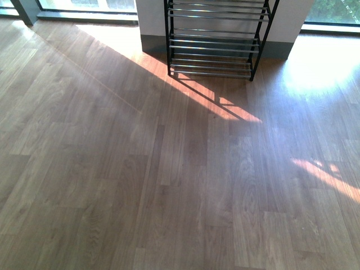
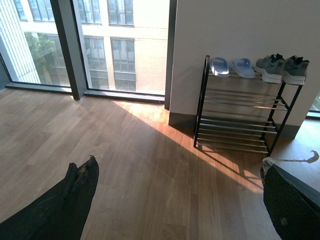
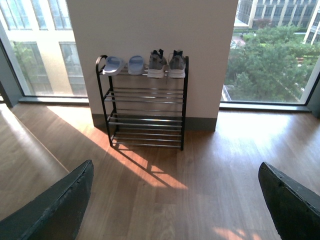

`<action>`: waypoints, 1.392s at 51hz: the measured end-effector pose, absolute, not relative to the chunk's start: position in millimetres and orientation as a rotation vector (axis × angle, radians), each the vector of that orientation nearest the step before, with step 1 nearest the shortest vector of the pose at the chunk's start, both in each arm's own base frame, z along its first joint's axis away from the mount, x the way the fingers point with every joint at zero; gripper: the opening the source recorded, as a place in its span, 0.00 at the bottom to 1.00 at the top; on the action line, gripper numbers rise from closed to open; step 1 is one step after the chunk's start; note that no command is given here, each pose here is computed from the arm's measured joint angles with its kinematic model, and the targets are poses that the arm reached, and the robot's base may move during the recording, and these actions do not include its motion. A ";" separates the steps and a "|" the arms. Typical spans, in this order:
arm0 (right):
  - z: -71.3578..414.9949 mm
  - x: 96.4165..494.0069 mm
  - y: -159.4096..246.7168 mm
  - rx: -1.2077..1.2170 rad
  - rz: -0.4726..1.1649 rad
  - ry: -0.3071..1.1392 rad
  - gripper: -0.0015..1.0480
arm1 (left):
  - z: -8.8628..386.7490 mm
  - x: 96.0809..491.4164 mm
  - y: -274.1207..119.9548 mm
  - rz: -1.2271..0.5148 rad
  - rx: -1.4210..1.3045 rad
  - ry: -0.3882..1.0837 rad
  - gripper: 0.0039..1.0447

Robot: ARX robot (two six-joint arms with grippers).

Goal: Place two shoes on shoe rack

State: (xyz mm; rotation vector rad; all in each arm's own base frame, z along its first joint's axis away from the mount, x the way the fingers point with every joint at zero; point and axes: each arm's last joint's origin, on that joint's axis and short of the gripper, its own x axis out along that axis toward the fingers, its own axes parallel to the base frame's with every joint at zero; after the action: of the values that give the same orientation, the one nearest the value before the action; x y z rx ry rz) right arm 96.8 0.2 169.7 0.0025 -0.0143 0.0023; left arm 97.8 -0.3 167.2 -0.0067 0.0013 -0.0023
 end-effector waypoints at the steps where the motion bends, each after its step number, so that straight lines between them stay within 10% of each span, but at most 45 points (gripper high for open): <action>1: 169.7 96.7 0.2 0.002 0.002 -0.015 0.91 | 167.2 97.8 -0.3 -0.002 -0.007 0.001 0.91; 71: 169.7 96.7 0.2 0.002 0.002 -0.015 0.91 | 167.2 97.8 -0.3 -0.003 -0.005 0.001 0.91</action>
State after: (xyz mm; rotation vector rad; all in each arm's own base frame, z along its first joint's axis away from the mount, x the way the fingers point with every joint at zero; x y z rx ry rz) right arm 96.7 0.2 169.7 0.0025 -0.0147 0.0019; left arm 97.8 -0.3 167.2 -0.0048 0.0013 -0.0027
